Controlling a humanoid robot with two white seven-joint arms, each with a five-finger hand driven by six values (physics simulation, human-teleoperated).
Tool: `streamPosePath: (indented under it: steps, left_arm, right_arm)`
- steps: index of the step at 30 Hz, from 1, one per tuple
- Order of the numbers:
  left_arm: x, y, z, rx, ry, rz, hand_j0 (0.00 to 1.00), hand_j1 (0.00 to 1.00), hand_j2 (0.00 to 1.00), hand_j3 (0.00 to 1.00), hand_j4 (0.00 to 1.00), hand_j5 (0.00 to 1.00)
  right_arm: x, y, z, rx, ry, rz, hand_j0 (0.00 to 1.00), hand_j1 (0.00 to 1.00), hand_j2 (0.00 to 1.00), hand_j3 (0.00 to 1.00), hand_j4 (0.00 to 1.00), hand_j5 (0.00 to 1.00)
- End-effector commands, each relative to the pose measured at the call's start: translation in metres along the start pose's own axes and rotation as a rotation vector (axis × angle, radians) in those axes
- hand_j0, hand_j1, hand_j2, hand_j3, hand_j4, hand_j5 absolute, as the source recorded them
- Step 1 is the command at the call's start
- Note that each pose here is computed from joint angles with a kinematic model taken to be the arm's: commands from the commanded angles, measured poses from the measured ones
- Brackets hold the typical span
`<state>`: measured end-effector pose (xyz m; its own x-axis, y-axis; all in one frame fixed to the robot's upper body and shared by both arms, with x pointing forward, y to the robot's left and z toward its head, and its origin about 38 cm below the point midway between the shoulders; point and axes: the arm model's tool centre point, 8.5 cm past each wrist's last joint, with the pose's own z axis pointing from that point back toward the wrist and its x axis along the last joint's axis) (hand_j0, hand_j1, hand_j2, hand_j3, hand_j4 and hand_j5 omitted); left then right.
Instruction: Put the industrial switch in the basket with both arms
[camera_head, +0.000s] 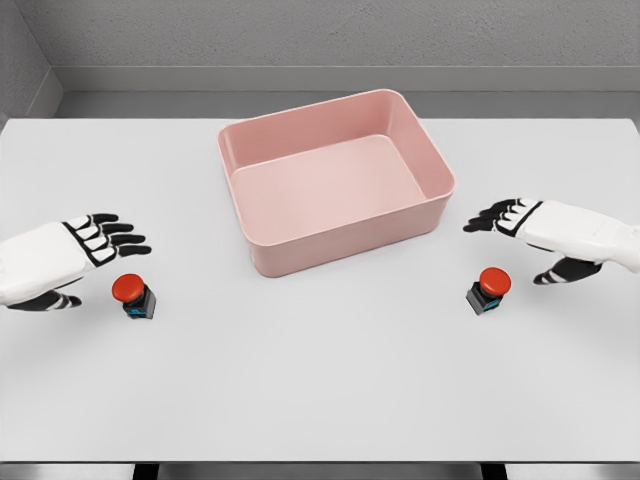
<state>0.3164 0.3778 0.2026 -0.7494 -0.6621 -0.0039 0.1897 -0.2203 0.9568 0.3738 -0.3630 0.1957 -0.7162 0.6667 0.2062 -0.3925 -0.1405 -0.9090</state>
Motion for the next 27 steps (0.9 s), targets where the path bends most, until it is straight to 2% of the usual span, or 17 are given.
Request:
streamPosePath:
  steps: [1,5,8,10,15,20,24,27]
  left_arm:
    - [0.000,-0.003,0.000,-0.049,-0.001,0.001,1.00,1.00,1.00,1.00,1.00,1.00]
    - [0.005,-0.012,-0.005,-0.086,-0.008,0.018,1.00,1.00,1.00,1.00,1.00,1.00]
    - [0.006,-0.013,-0.008,-0.086,-0.009,0.018,1.00,1.00,1.00,1.00,1.00,1.00]
    - [0.010,-0.017,-0.015,-0.060,-0.015,0.036,1.00,1.00,1.00,1.00,1.00,1.00]
    - [0.019,-0.022,-0.029,-0.054,-0.053,0.054,1.00,1.00,1.00,1.00,1.00,1.00]
    - [0.021,-0.025,-0.032,-0.054,-0.051,0.040,1.00,1.00,1.00,1.00,1.00,1.00]
    - [0.018,-0.019,-0.034,-0.045,-0.046,0.020,1.00,1.00,1.00,1.00,1.00,1.00]
    - [0.021,-0.024,-0.040,-0.046,-0.043,0.006,1.00,1.00,1.00,1.00,1.00,1.00]
  right_arm:
    - [0.000,0.004,0.002,0.019,0.001,-0.005,1.00,1.00,1.00,1.00,1.00,1.00]
    - [0.007,0.011,-0.005,0.044,-0.026,-0.009,1.00,1.00,1.00,1.00,1.00,1.00]
    - [0.019,0.015,-0.012,0.060,-0.065,-0.001,1.00,1.00,1.00,1.00,1.00,1.00]
    - [0.025,0.012,-0.014,0.056,-0.083,0.011,1.00,1.00,1.00,1.00,1.00,1.00]
    - [0.025,0.011,-0.014,0.062,-0.081,0.024,1.00,1.00,1.00,1.00,1.00,1.00]
    - [0.026,0.017,-0.016,0.087,-0.082,0.036,0.97,0.97,0.97,0.97,0.97,0.97]
    - [0.028,0.018,-0.018,0.093,-0.087,0.044,0.97,0.97,0.97,0.97,0.97,0.97]
    - [0.030,0.020,-0.019,0.099,-0.092,0.042,0.97,0.97,0.97,0.97,0.97,0.97]
